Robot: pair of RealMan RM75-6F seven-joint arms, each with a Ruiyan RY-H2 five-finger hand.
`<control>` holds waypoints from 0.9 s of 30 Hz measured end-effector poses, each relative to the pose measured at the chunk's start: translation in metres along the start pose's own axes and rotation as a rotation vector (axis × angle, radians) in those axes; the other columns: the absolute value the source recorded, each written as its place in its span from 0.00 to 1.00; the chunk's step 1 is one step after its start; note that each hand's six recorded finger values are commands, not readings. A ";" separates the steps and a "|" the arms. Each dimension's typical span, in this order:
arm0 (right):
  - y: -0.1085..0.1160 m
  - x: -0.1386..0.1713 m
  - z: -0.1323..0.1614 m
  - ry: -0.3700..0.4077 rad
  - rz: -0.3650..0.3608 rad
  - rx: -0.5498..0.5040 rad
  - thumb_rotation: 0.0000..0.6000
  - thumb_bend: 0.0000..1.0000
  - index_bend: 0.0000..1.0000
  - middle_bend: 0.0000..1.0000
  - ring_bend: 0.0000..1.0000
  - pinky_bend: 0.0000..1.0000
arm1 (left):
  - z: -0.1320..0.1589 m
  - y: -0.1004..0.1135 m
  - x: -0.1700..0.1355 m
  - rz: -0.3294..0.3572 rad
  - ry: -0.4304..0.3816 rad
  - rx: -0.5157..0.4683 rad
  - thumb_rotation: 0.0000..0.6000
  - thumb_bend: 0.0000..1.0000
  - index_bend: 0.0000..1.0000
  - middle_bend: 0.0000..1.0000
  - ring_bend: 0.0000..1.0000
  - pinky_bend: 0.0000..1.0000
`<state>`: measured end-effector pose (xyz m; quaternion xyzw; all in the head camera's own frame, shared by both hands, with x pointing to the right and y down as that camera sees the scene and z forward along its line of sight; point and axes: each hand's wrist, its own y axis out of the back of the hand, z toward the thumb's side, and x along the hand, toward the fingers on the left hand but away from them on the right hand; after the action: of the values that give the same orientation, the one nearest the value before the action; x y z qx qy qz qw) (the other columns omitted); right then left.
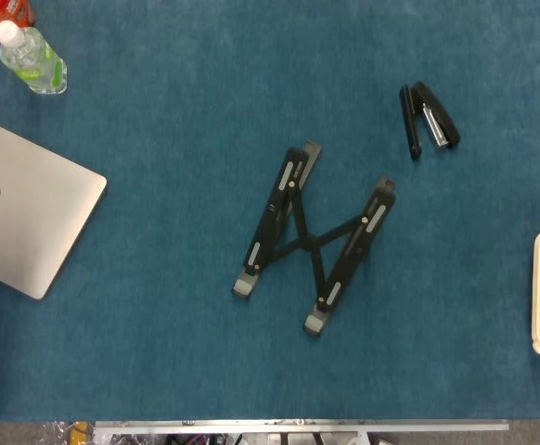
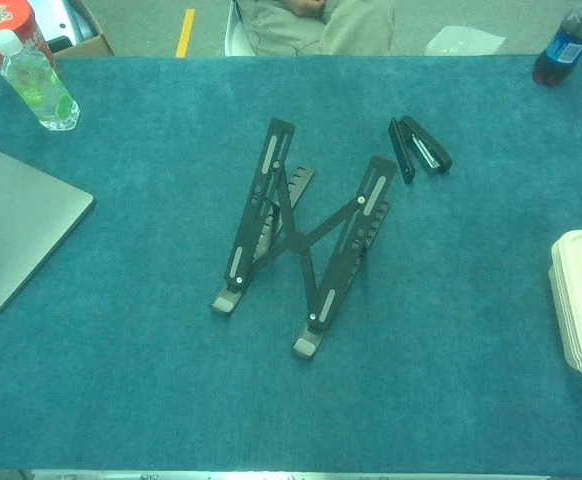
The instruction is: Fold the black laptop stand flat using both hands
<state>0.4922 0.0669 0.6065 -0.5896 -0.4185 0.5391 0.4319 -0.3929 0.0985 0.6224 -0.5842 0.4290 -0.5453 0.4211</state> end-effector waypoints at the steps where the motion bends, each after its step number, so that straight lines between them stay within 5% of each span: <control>1: 0.000 0.000 0.000 -0.001 0.000 0.000 1.00 0.16 0.02 0.12 0.04 0.07 | 0.000 0.000 0.000 0.000 0.000 -0.001 1.00 0.33 0.33 0.35 0.26 0.26; 16: 0.003 0.001 0.001 0.014 -0.001 -0.029 1.00 0.16 0.02 0.12 0.04 0.07 | 0.009 -0.004 0.006 -0.004 -0.040 -0.018 1.00 0.33 0.33 0.35 0.26 0.26; 27: 0.007 -0.019 0.027 0.143 0.038 -0.154 1.00 0.16 0.02 0.12 0.04 0.07 | 0.029 -0.002 0.017 -0.037 -0.110 -0.030 1.00 0.33 0.33 0.35 0.26 0.26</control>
<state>0.4639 0.0485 0.6042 -0.6659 -0.4154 0.4702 0.4037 -0.3634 0.0833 0.6273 -0.6275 0.4023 -0.5136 0.4250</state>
